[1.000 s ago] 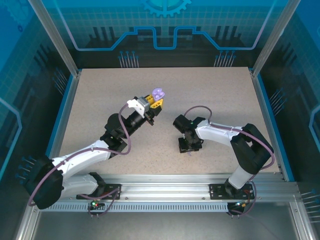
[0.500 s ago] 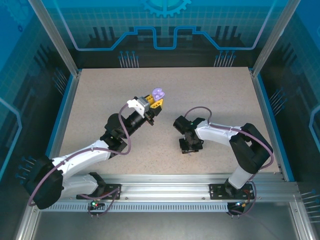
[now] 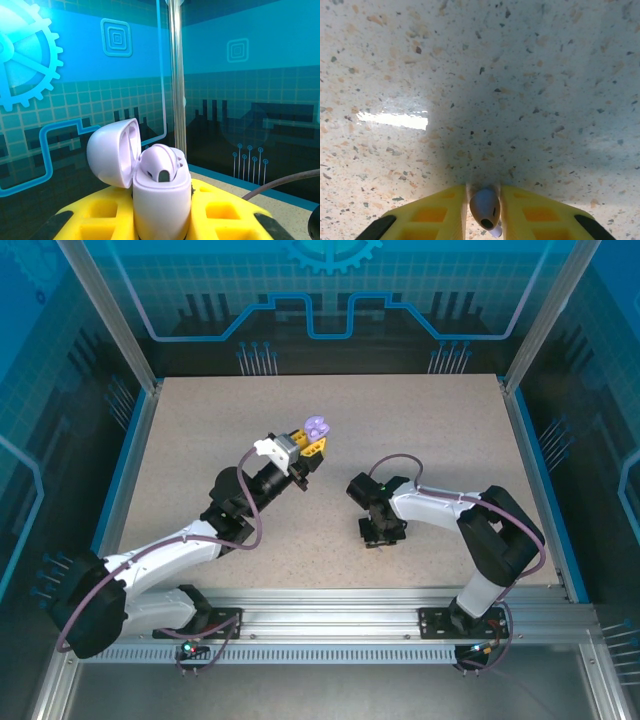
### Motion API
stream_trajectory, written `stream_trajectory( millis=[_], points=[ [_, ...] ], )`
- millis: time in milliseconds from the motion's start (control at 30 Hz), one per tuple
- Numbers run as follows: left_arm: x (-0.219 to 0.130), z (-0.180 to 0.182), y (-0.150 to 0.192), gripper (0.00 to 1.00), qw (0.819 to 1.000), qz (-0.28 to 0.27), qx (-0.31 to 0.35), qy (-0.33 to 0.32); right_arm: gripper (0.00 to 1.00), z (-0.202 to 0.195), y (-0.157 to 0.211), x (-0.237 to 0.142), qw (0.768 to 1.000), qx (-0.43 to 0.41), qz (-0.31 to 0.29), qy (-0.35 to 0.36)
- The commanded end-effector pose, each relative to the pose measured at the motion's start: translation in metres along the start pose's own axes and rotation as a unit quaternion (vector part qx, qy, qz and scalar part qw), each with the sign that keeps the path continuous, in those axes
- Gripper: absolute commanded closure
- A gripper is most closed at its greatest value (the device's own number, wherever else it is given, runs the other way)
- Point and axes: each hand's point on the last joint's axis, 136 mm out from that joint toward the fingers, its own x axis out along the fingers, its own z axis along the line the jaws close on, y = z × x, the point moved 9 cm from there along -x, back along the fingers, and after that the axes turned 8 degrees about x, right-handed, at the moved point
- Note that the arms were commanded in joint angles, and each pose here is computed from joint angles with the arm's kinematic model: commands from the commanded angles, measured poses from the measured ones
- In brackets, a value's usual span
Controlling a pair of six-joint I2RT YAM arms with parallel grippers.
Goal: Insert the wireless bluetooth earbuds into the charging case
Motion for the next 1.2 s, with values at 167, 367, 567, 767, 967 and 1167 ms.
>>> stream_trajectory(
  millis=[167, 367, 567, 767, 967, 1167],
  points=[
    [0.002, 0.004, -0.011, 1.0, 1.0, -0.017, 0.002, -0.004, 0.89, 0.0, 0.001, 0.009, 1.0, -0.015, 0.012, 0.019],
    [0.001, 0.004, -0.013, 1.0, 1.0, -0.019, 0.001, -0.004, 0.97, 0.001, -0.002, -0.01, 1.0, -0.014, -0.02, -0.008],
    [0.0, 0.004, -0.015, 1.0, 1.0, -0.022, 0.002, -0.001, 0.97, 0.001, -0.006, -0.051, 0.994, -0.006, -0.082, -0.07],
    [-0.002, 0.003, -0.02, 1.0, 1.0, -0.028, 0.004, 0.006, 0.97, -0.01, -0.01, -0.119, 0.97, 0.011, -0.182, -0.162],
    [-0.002, -0.001, -0.027, 1.0, 0.999, -0.04, 0.008, 0.034, 0.97, -0.028, -0.022, -0.201, 0.919, 0.007, -0.299, -0.256],
    [-0.001, -0.003, -0.033, 1.0, 0.997, -0.047, 0.012, 0.058, 0.96, -0.036, -0.034, -0.282, 0.853, -0.015, -0.406, -0.329]
  ],
)
